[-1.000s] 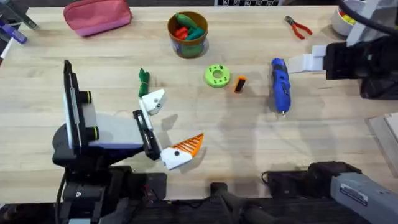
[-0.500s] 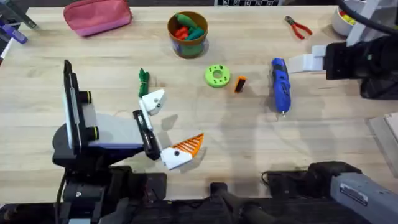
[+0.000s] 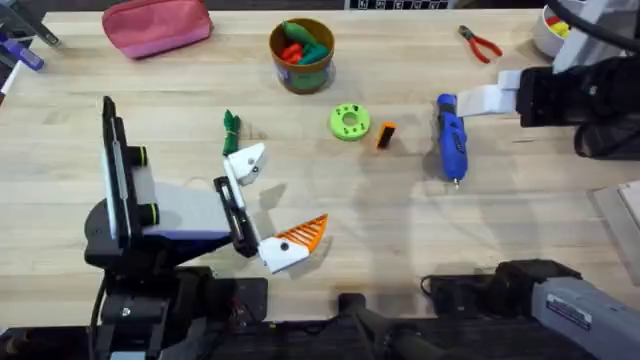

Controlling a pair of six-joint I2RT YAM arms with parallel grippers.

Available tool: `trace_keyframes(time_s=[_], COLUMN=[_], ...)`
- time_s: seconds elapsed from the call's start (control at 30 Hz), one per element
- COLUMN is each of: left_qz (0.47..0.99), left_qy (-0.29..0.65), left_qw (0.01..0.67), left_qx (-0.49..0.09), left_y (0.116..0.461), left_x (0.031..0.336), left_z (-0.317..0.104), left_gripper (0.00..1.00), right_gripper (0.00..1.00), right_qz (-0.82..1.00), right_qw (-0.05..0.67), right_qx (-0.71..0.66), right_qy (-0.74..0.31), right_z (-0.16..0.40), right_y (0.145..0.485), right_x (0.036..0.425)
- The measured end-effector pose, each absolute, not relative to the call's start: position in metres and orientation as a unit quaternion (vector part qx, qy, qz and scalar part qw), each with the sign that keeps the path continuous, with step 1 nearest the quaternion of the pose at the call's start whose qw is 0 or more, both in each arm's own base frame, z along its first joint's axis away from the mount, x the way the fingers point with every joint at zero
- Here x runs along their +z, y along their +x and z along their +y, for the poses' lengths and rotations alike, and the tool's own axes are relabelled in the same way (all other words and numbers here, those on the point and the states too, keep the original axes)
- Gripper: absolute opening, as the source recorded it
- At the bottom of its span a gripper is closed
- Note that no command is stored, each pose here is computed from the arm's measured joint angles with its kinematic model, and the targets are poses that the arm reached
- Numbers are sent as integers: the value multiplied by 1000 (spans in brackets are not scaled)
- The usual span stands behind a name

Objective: Pick up the gripper from the table and insert it into the empty holder that is missing its gripper. Then pick up a screw, insert it into the mounting hole, and use the screwdriver to tighten it. Finally, clean up the table by picking up the vegetable and placing it into the bucket.

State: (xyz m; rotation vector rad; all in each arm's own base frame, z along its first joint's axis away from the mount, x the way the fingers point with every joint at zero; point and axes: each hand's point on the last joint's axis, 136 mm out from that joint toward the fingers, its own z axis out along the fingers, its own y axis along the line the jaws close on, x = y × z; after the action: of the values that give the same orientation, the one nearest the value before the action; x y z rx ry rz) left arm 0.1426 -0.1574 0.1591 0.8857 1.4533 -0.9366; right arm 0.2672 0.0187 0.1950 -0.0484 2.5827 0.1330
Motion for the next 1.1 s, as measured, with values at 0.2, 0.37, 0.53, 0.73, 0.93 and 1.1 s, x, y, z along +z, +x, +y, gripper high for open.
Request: trace_keyframes(time_s=[0.2, 0.37, 0.53, 0.73, 0.93, 1.1], left_qz=[618, 618, 618, 618, 618, 618], left_qy=[377, 376, 376, 376, 376, 376], left_qw=[564, 564, 564, 564, 564, 564], left_qx=[-398, -398, -398, -398, -398, -398], left_y=[143, 143, 143, 143, 143, 143], left_x=[159, 159, 159, 159, 159, 159], left_z=[-157, -157, -157, -157, -157, -157], left_gripper=[986, 986, 985, 986, 986, 986], right_gripper=[992, 992, 993, 994, 994, 994], right_qz=[967, 971, 973, 980, 982, 983], right_qw=[245, 235, 227, 180, 143, 123], right_qx=[64, 50, 42, 35, 27, 18], right_qy=[-2, -5, 21, 78, 119, 134], right_z=[25, 46, 76, 109, 137, 146], right_y=[272, 271, 266, 274, 290, 296], right_x=[181, 179, 201, 206, 184, 164])
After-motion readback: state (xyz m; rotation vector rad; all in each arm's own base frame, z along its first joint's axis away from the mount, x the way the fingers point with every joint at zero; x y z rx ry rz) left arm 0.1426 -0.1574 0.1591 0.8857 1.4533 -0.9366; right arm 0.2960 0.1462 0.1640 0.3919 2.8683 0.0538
